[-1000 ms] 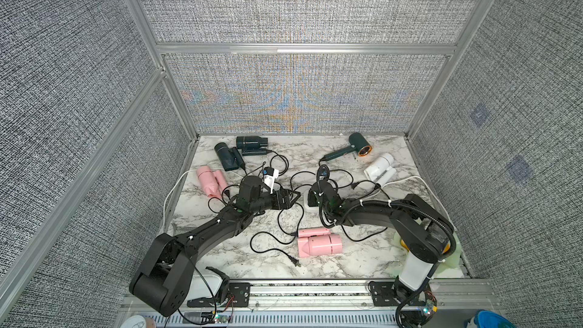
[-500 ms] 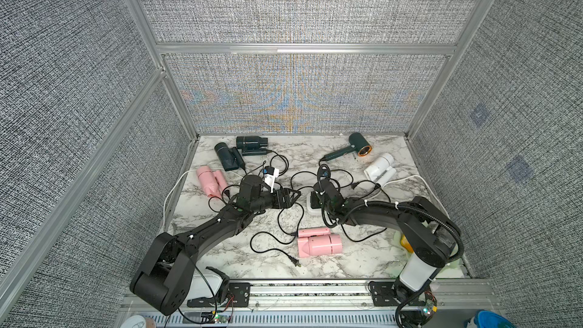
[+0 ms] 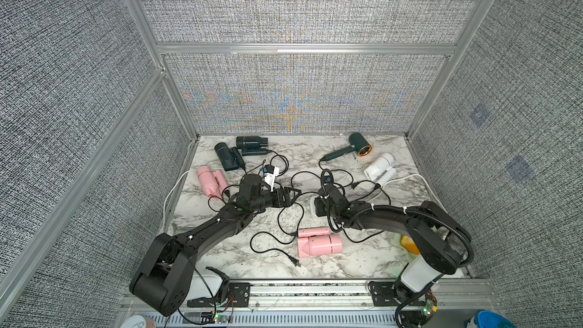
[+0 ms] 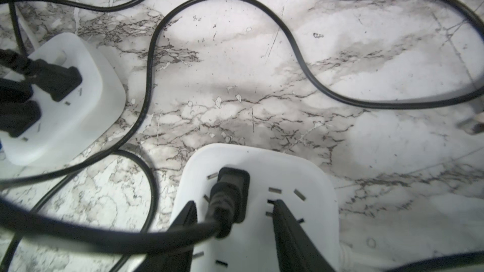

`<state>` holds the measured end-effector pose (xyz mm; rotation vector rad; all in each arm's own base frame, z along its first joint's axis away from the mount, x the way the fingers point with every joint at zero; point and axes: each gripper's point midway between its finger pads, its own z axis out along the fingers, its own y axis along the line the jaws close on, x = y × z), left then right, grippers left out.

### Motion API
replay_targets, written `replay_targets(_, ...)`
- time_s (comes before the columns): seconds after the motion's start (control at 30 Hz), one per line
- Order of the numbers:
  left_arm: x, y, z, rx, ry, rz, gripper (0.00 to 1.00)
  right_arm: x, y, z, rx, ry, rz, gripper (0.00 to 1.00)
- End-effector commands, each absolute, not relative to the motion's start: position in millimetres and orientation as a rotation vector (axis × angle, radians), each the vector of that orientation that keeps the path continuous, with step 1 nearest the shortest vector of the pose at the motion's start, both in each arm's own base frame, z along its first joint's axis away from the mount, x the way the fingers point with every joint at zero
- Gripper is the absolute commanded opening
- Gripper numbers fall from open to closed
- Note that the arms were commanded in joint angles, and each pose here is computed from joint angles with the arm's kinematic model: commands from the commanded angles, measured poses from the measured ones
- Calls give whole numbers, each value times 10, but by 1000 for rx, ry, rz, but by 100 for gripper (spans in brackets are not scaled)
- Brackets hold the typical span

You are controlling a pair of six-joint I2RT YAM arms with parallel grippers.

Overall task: Charge the blow dryers
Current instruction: Insert the plug into the socket, then pick up the plug from the center of the board.

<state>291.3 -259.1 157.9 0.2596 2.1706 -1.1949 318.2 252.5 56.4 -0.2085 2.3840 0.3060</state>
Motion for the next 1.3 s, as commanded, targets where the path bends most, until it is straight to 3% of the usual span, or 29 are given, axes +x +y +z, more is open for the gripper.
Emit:
replay_targets(0.0,2928,-2613,1656,290,2137,-1199,100,3054,2526,572,-263,2392,356,56)
replay_targets(0.23,2929,-2649,1709,320,2111,-1193,99,2863,2498,795,-333,2319,463,65)
replay_targets(0.63,2932,-2741,1856,356,2062,-1173,99,2880,2119,1379,-191,2213,515,66)
replay_targets(1.07,2854,-2886,1906,420,2037,-1185,99,3227,968,1280,259,2335,370,47)
replay_targets(1.27,2829,-2910,1898,431,2041,-1188,99,3434,801,1080,372,2366,550,45)
